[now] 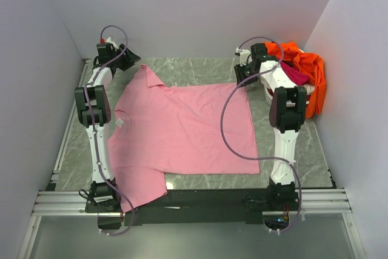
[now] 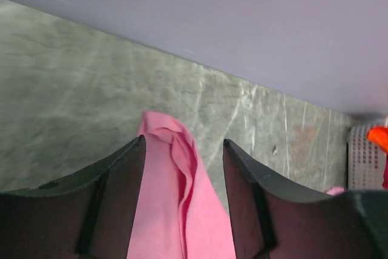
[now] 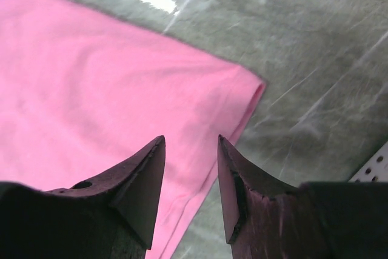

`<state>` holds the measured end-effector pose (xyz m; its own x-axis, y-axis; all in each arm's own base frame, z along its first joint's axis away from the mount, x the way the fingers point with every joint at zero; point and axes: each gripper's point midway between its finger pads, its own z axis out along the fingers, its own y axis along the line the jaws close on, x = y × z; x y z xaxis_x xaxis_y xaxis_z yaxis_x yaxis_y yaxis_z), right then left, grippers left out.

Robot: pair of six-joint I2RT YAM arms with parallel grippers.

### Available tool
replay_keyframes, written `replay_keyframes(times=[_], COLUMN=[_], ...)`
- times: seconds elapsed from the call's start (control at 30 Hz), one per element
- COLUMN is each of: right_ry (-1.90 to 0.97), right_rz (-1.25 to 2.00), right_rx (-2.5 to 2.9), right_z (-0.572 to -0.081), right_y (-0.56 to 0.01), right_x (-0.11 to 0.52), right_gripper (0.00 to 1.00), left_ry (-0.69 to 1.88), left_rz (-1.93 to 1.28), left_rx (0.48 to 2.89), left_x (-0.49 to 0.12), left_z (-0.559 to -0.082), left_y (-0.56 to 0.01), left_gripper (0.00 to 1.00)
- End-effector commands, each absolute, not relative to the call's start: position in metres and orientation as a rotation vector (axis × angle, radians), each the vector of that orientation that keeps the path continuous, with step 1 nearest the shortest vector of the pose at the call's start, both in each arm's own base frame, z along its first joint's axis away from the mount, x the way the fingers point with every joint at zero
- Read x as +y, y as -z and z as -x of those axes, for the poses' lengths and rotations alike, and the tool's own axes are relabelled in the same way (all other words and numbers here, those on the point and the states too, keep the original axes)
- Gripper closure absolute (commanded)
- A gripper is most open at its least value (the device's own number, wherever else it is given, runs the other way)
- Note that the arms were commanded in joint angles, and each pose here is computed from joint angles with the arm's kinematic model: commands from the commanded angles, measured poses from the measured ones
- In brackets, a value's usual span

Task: Fold and stack the t-shirts
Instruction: Flatten the tshirt out

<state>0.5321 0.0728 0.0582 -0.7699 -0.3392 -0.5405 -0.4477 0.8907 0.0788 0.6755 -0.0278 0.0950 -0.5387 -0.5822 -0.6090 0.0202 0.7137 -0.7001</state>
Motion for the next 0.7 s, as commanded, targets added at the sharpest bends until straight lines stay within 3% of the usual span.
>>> replay_keyframes(times=[0.0, 0.13, 0.33, 0.67], right_ry=[-0.307, -0.35, -0.437, -0.473], right_rz=[0.632, 0.664, 0.69, 0.725], right_rx=[2.418, 2.363, 2.353, 2.359], right_z=[-0.525, -0.515, -0.499, -0.475], right_y=[-0.097, -0.116, -0.124, -0.125], right_x=[0.088, 0.097, 0.111, 0.122], right_gripper=[0.53, 0.53, 0.53, 0.53], left_ry=[0.775, 0.647, 0.604, 0.458], left_rz=[0.431, 0.352, 0.275, 0.25], left_rx=[1.863, 1.934, 2.117, 2.284], left_x=[-0.016, -0.013, -0.041, -0.08], left_z=[-0.688, -0.66, -0.63, -0.615], left_y=[-0.167, -0.172, -0.142, -0.097], left_gripper=[0.41, 0.48, 0.7, 0.59])
